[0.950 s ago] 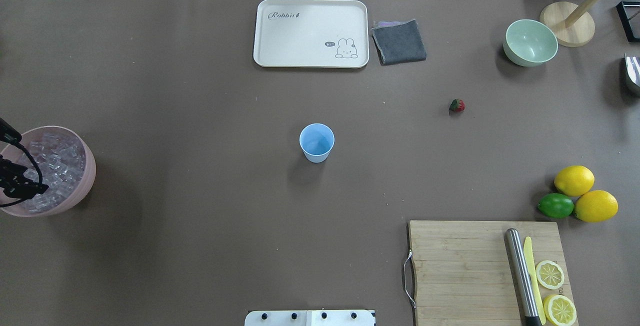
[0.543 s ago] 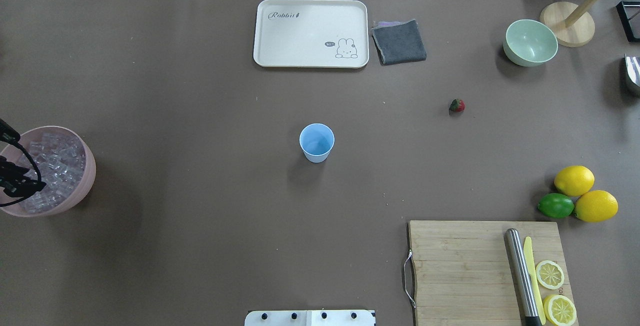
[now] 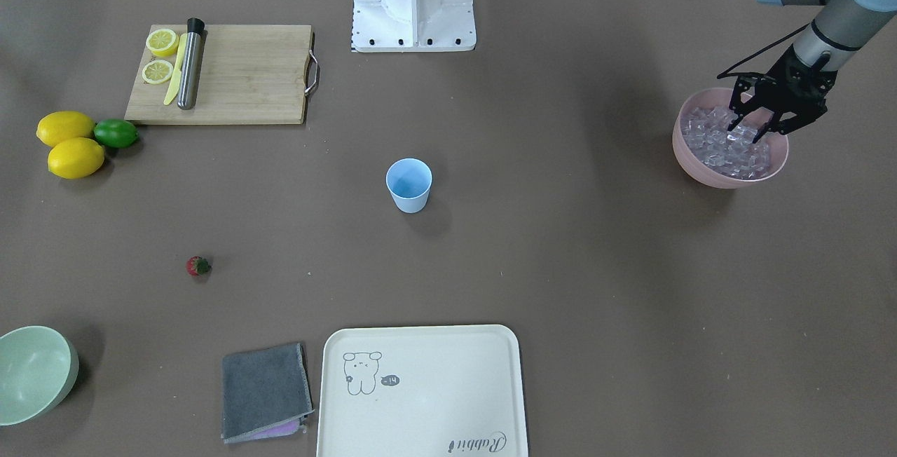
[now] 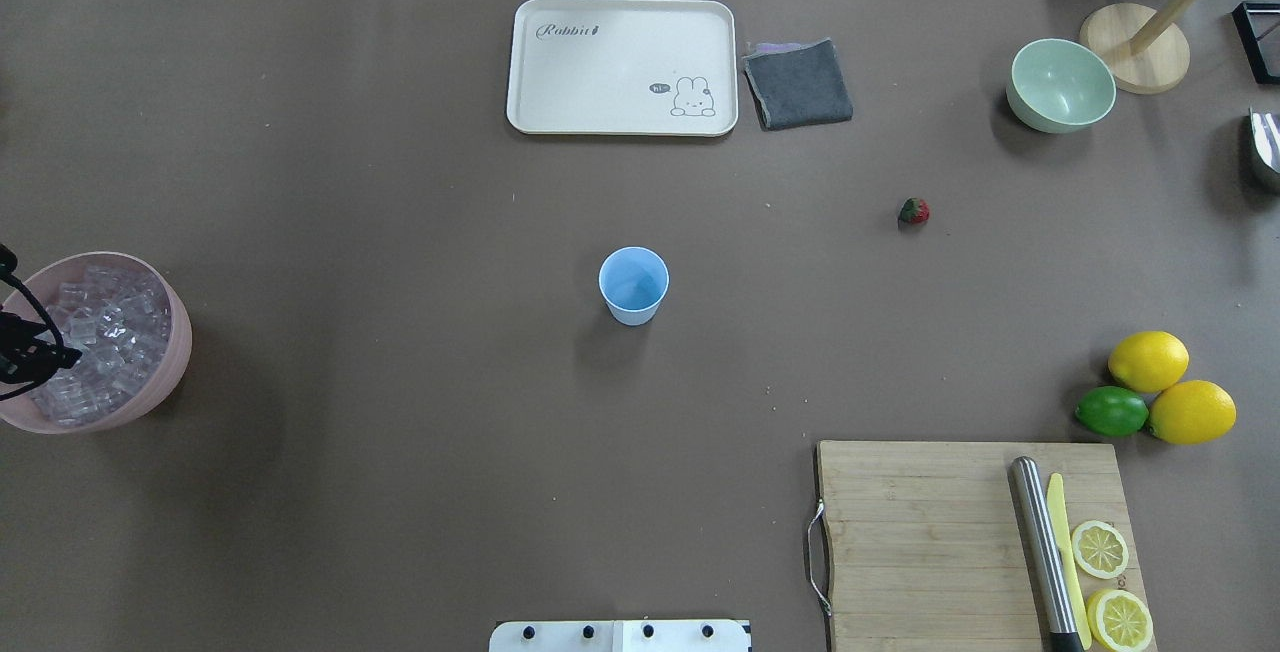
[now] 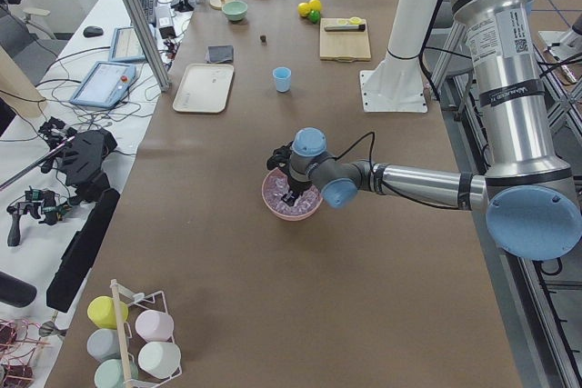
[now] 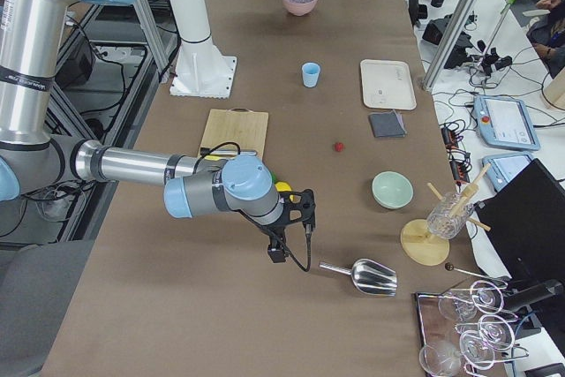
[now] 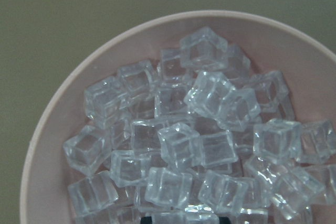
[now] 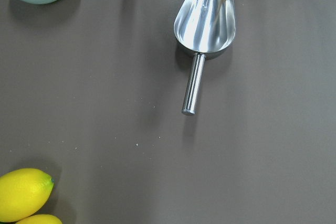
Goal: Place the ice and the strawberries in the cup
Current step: 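Lower the left gripper into the pink bowl and grasp an ice cube, then carry the ice cube with the left gripper over the light-blue cup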
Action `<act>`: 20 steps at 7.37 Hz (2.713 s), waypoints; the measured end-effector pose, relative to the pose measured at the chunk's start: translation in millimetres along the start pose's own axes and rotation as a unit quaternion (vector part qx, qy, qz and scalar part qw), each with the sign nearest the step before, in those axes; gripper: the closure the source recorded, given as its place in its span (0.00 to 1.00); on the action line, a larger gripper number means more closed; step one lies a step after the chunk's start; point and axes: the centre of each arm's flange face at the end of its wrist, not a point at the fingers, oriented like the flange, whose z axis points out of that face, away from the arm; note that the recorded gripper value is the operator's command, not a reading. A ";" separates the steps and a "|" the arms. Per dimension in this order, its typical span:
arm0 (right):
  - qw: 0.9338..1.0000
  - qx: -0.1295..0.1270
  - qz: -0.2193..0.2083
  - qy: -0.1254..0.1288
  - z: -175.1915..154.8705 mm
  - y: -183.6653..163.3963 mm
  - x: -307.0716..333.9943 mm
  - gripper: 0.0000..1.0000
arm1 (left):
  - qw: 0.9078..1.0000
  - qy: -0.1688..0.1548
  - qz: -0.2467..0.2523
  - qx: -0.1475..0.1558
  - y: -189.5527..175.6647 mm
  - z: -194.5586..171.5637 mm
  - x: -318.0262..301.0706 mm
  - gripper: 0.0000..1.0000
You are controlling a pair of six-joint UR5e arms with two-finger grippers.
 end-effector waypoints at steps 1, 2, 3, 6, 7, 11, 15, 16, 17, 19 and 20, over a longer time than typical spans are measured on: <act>1.000 0.000 0.000 0.000 0.0 0.1 0.1 0.00 | 1.000 0.009 -0.007 0.010 -5.2 -10.6 -5.4 1.00; 1.000 0.000 0.000 0.000 0.2 0.5 0.1 0.00 | 0.999 0.025 -0.017 0.022 -12.7 -25.2 -12.7 1.00; 1.000 -0.001 0.000 -0.001 0.4 0.7 0.0 0.00 | 0.998 0.040 -0.023 0.039 -25.1 -40.5 -17.8 1.00; 1.000 -0.001 0.000 -0.001 0.2 0.6 -0.4 0.00 | 0.991 0.076 -0.069 0.088 -101.9 -67.0 2.6 1.00; 1.000 -0.001 0.000 -0.001 0.2 0.7 -0.3 0.00 | 0.986 0.090 -0.095 0.101 -132.9 -73.3 17.6 1.00; 1.000 0.000 0.002 -0.001 0.1 -0.7 -0.7 0.00 | 0.961 0.162 -0.191 0.118 -236.7 -70.6 126.8 1.00; 1.000 0.000 0.002 -0.001 -0.2 -1.2 -0.9 0.00 | 0.943 0.155 -0.259 0.144 -313.5 -35.7 272.2 1.00; 1.000 0.000 0.003 -0.001 -0.3 -1.3 -1.0 0.00 | 0.939 0.152 -0.267 0.151 -322.2 -24.0 304.2 1.00; 1.000 0.001 0.002 -0.002 -0.5 -1.6 -1.4 0.00 | 0.937 0.150 -0.274 0.158 -326.8 -13.5 330.2 1.00; 1.000 0.001 0.002 -0.002 -0.7 -2.4 -1.9 0.00 | 0.934 0.138 -0.281 0.172 -336.6 12.2 374.8 1.00; 1.000 0.001 0.003 -0.002 -0.7 -2.4 -2.0 0.00 | 0.934 0.133 -0.281 0.178 -338.2 22.9 393.0 1.00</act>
